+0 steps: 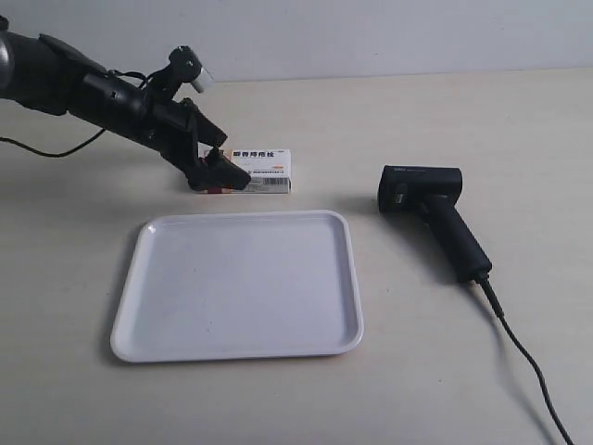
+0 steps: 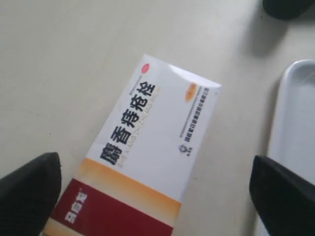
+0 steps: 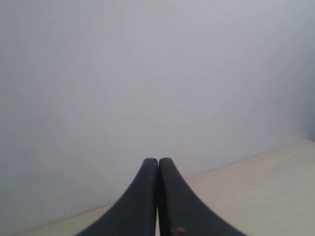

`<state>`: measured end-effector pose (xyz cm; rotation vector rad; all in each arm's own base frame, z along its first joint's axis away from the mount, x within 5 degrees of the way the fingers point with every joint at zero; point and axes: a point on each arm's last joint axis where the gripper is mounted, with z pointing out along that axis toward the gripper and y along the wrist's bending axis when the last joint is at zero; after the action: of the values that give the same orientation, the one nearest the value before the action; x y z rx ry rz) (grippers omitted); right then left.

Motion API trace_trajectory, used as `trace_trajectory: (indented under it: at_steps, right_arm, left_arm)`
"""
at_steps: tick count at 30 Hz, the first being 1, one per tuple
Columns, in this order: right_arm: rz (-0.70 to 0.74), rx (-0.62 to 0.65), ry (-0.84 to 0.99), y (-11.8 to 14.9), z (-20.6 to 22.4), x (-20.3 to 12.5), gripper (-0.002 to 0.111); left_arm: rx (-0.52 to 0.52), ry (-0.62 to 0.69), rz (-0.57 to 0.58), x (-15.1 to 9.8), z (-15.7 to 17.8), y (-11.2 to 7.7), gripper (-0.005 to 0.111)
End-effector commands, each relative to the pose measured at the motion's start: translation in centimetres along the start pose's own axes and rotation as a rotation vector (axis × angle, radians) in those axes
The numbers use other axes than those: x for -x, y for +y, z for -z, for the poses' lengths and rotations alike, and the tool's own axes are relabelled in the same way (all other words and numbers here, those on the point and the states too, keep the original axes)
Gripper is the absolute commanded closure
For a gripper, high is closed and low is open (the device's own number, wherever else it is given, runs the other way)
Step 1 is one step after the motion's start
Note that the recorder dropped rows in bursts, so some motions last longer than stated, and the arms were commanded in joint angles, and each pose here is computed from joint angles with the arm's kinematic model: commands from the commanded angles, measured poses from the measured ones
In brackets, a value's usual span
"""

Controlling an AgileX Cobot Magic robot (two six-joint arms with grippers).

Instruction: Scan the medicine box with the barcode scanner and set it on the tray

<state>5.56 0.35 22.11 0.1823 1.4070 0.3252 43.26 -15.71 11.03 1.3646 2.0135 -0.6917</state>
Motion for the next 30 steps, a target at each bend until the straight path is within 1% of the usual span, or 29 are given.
trace_trajectory:
  at_steps: [1,4,6,7,9,12,13,16,19,22,24,25,27,28,29,30]
  right_arm:
    - [0.023,-0.003,-0.006,0.0,0.1,-0.1,0.108]
    - [0.025,-0.003,-0.004,-0.1,0.1,-0.1,0.108]
    - [0.029,-0.003,-0.004,-0.1,0.1,-0.1,0.108]
    - [0.029,-0.003,-0.004,-0.1,0.1,-0.1,0.108]
    - [0.055,-0.001,-0.004,0.0,0.1,-0.1,0.108]
    - [0.063,0.000,-0.005,0.0,0.1,-0.1,0.108]
    - [0.063,0.001,-0.009,0.0,0.1,0.0,0.108]
    - [0.055,0.000,-0.015,0.0,-0.2,0.1,0.108]
    - [0.073,-0.013,0.030,-0.1,-0.9,-0.2,0.108]
    - [0.090,-0.041,0.160,-0.2,-2.3,-0.9,0.108]
    - [0.080,-0.047,0.232,-0.1,-3.6,-0.9,0.108]
    - [0.073,-0.043,0.272,0.0,-4.5,-1.0,0.108]
    - [0.065,0.005,0.366,0.6,-6.6,-1.5,0.108]
    - [0.081,0.064,0.403,1.2,-7.6,-1.7,0.107]
    - [0.079,0.117,0.450,1.8,-8.5,-2.2,0.105]
    - [0.086,0.188,0.534,2.5,-10.0,-3.0,0.101]
  left_arm:
    - [-0.006,-0.007,-0.055,-0.8,-1.9,1.0,0.003]
    - [-0.008,-0.013,-0.084,-1.2,-3.0,1.5,0.003]
    - [-0.021,-0.015,-0.087,-1.4,-3.4,1.5,0.007]
    - [-0.022,-0.016,-0.090,-1.3,-3.4,1.5,0.011]
    - [-0.041,-0.017,-0.095,-1.3,-3.4,1.4,0.027]
    - [-0.060,-0.031,-0.100,-0.9,-3.1,1.1,0.062]
    - [-0.072,-0.031,-0.107,-0.7,-2.9,1.0,0.072]
    - [-0.137,-0.027,-0.149,0.7,-1.4,0.1,0.107]
    - [-0.210,-0.009,-0.180,2.6,1.1,-1.1,0.106]
    - [-0.324,-0.001,-0.235,4.4,3.9,-3.1,0.106]
    - [-0.316,-0.034,-0.266,5.1,5.0,-4.0,0.106]
    - [-0.319,-0.049,-0.281,5.3,5.6,-4.8,0.106]
    - [-0.341,-0.049,-0.301,5.1,6.5,-6.8,0.106]
    - [-0.339,-0.043,-0.306,4.9,6.8,-7.6,0.106]
    - [-0.309,-0.035,-0.312,4.5,7.0,-8.3,0.106]
    - [-0.281,-0.036,-0.328,4.1,7.3,-9.0,0.106]
